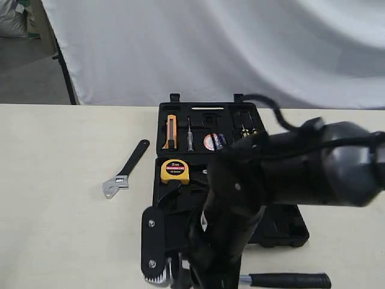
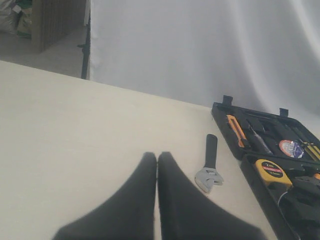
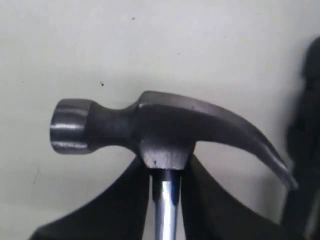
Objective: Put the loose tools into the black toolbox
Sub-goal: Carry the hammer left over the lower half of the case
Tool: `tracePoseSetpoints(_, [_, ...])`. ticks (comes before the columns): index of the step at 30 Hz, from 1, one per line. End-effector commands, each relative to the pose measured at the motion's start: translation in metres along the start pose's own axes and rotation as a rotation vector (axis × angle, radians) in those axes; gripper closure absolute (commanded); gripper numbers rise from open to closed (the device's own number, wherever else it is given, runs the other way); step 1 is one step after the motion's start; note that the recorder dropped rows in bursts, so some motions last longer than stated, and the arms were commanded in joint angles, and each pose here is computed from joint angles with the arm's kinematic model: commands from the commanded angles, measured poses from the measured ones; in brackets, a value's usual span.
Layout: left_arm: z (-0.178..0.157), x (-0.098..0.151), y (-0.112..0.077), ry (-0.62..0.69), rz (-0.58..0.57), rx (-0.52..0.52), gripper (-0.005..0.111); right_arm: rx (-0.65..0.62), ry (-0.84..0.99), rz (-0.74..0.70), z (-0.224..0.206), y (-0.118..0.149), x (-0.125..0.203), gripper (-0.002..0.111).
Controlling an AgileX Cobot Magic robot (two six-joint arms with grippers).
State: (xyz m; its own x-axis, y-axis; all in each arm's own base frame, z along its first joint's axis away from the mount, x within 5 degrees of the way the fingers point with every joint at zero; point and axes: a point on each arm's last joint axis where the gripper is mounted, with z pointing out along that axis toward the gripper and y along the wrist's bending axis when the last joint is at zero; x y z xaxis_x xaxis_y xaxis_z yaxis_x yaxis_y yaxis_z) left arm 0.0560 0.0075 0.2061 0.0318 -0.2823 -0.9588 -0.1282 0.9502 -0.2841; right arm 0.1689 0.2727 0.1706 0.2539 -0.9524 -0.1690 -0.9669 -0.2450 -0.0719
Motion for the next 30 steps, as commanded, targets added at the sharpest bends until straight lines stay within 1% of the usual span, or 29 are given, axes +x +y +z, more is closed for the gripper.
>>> tracePoseSetpoints(1, [0.0,-0.002,0.001,-0.02,0.0,-0.021,0.106,0.174,-0.1,-0.009,-0.046,-0.007,0.002,0.109])
tracePoseSetpoints(3, [0.0,-0.002,0.001,-0.02,0.0,-0.021,0.106,0.268,-0.162,0.002,-0.058,-0.017,0.005,0.109])
tracePoseSetpoints(5, [0.0,-0.002,0.001,-0.02,0.0,-0.021,0.106,0.335,-0.191,-0.007,-0.062,-0.028,0.009,0.109])
tracePoseSetpoints(8, [0.0,-0.002,0.001,-0.02,0.0,-0.021,0.106,0.374,-0.162,-0.01,-0.053,-0.045,0.022,0.109])
tracePoseSetpoints(12, [0.0,-0.002,0.001,-0.02,0.0,-0.021,0.106,0.355,-0.113,0.012,-0.034,-0.065,0.029,0.109])
tracePoseSetpoints(16, [0.0,-0.002,0.001,-0.02,0.0,-0.021,0.106,0.356,-0.114,0.012,-0.02,-0.087,0.016,0.109])
tracePoseSetpoints(20, [0.0,-0.002,0.001,-0.02,0.0,-0.021,0.106,0.312,-0.084,0.016,-0.001,-0.106,0.007,0.109])
tracePoseSetpoints(24, [0.0,-0.002,0.001,-0.02,0.0,-0.021,0.106,0.251,-0.054,0.028,0.016,-0.112,0.003,0.109])
tracePoseSetpoints(30, [0.0,-0.002,0.001,-0.02,0.0,-0.021,0.106,0.219,-0.129,0.112,0.012,-0.113,-0.005,0.109])
